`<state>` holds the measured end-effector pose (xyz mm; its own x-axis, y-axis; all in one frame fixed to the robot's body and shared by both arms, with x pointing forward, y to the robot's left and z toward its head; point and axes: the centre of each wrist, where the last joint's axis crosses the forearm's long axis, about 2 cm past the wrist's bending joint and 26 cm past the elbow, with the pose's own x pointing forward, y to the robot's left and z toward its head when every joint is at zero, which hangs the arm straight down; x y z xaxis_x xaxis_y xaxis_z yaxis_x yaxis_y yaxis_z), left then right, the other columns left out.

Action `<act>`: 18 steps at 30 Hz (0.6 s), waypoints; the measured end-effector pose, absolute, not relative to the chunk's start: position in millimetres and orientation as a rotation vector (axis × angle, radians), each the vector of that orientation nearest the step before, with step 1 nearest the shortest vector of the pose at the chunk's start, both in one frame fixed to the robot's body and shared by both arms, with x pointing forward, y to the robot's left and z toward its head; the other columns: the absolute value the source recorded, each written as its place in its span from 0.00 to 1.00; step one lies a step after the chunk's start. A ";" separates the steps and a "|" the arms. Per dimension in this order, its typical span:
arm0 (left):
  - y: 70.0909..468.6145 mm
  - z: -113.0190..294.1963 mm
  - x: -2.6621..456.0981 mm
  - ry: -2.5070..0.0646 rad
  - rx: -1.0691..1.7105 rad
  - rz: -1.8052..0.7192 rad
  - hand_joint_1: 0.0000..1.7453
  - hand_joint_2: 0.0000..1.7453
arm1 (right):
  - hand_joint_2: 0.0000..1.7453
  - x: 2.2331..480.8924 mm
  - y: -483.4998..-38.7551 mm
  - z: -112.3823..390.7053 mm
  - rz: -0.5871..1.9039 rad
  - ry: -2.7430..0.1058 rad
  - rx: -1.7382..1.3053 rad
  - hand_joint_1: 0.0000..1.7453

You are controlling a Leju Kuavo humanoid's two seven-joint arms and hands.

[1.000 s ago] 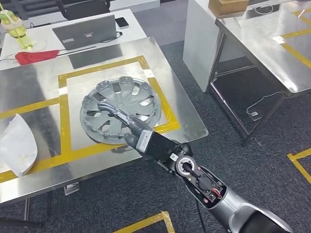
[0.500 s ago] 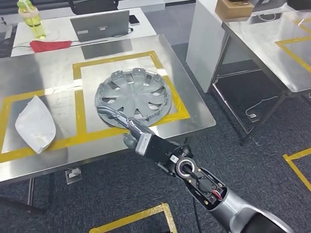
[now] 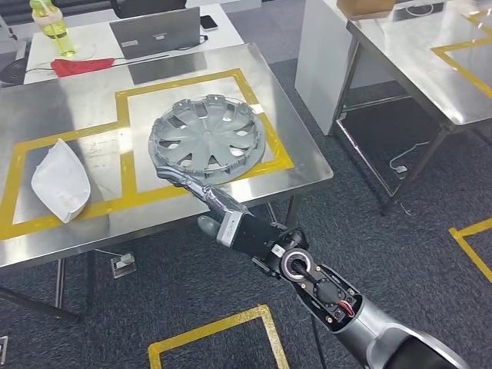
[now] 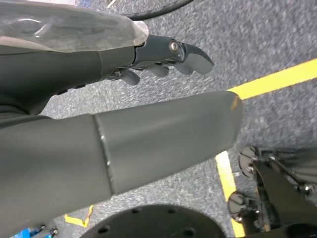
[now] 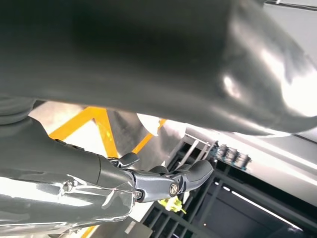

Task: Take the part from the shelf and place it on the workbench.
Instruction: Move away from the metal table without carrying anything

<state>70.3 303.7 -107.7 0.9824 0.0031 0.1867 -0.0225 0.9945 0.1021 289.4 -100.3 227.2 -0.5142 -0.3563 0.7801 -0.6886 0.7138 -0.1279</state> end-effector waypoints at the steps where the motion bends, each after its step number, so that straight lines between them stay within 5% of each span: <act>1: 303.5 -107.7 70.3 -0.188 0.104 0.012 0.00 0.00 | 0.00 289.4 -100.4 227.0 0.552 -2.148 0.791 0.00; 18: 302.8 -108.1 68.0 -0.187 0.102 0.015 0.00 0.00 | 0.00 287.2 -102.2 222.3 0.541 -2.127 0.840 0.00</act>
<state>68.0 302.8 -108.1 0.9824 0.0053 0.1867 -0.0243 0.9947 0.0996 287.2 -102.2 222.3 -0.4851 -0.3869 0.7842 -0.7147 0.6921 -0.1007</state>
